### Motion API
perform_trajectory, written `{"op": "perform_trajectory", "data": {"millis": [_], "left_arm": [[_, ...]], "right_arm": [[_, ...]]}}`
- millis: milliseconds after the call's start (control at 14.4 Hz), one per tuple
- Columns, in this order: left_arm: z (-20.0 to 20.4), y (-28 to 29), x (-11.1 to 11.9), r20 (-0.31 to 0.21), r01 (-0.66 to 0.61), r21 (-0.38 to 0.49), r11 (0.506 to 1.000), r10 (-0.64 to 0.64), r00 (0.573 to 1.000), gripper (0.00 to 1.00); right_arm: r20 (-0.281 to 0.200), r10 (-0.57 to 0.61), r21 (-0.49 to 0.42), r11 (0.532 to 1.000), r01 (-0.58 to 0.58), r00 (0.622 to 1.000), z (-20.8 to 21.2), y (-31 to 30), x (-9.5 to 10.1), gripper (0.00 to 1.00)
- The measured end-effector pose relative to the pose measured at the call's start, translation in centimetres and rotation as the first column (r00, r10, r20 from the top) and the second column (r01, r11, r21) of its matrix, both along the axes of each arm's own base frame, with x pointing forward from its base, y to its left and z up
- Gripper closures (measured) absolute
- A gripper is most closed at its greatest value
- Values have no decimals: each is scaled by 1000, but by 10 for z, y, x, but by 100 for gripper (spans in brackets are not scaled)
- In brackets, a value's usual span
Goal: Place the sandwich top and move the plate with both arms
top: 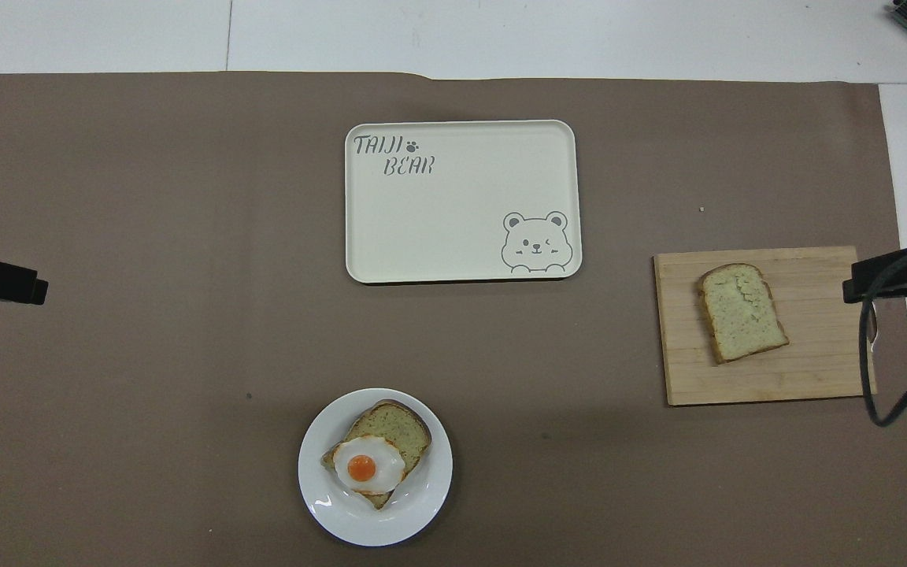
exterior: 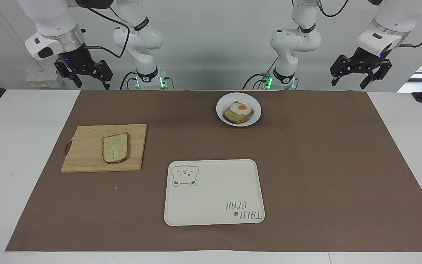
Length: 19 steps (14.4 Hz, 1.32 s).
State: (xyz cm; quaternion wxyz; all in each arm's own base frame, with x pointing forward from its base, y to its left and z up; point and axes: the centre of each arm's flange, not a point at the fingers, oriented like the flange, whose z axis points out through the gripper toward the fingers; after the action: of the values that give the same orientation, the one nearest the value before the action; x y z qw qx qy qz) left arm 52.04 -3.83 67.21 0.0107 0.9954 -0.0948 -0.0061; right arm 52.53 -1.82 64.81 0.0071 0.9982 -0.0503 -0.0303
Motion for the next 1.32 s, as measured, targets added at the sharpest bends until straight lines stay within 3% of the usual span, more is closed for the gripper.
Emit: {"op": "perform_trajectory", "data": {"millis": [487,1322], "left_arm": [[0,0,0,0,0,0,1000,0,1000,0],[0,0,0,0,0,0,1000,0,1000,0]], "right_arm": [[-8,63,5,998,-63,998,-3,-4,-3,0],[27,137,6,991,-137,990,-28,-45,4,0]]}}
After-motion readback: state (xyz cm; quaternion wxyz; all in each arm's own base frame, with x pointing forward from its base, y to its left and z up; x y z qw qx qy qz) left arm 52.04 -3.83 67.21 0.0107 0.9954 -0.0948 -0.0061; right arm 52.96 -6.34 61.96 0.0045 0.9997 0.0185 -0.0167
